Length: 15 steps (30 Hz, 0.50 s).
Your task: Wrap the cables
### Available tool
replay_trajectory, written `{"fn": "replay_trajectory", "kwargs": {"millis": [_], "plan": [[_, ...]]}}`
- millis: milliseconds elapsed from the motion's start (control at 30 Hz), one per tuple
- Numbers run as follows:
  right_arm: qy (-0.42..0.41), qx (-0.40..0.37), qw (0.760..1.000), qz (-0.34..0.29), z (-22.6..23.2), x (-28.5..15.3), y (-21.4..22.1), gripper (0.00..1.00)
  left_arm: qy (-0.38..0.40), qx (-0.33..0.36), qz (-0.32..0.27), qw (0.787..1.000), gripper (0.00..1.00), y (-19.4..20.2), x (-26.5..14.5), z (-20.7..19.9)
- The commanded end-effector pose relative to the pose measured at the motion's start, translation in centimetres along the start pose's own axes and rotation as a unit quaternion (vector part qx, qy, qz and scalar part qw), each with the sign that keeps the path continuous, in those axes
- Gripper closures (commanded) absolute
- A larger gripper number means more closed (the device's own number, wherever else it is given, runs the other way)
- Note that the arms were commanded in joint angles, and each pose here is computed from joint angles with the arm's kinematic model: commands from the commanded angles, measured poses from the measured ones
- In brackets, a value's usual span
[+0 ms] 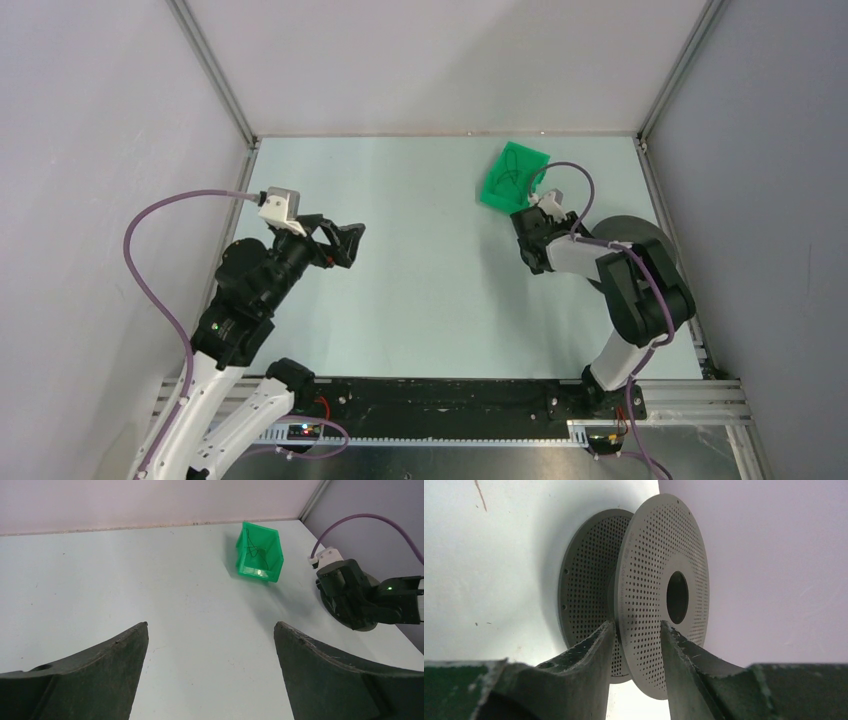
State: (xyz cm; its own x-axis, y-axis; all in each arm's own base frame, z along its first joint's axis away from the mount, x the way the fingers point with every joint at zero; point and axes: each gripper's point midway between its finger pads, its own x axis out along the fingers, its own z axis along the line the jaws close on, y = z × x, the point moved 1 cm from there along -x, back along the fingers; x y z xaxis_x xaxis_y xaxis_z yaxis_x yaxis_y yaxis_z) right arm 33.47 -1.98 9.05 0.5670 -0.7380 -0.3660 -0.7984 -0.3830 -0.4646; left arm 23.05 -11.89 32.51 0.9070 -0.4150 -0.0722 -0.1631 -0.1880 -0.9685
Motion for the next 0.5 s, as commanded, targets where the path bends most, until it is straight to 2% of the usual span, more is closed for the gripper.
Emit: {"fn": "replay_trajectory", "kwargs": {"millis": [0,200,467], "plan": [[0.052,0.001,0.998,0.017,-0.4,0.9,0.4,0.56,0.0,0.007,-0.015,1.0,0.02,-0.5,0.0,0.0],[0.07,0.001,0.997,0.031,-0.7,1.4,1.1,0.58,0.001,0.007,-0.019,1.0,0.02,-0.7,-0.1,0.0],[0.078,0.023,0.996,0.028,-2.4,0.8,0.8,0.77,0.002,0.006,-0.022,1.0,0.02,-0.9,-0.3,-0.1]]}}
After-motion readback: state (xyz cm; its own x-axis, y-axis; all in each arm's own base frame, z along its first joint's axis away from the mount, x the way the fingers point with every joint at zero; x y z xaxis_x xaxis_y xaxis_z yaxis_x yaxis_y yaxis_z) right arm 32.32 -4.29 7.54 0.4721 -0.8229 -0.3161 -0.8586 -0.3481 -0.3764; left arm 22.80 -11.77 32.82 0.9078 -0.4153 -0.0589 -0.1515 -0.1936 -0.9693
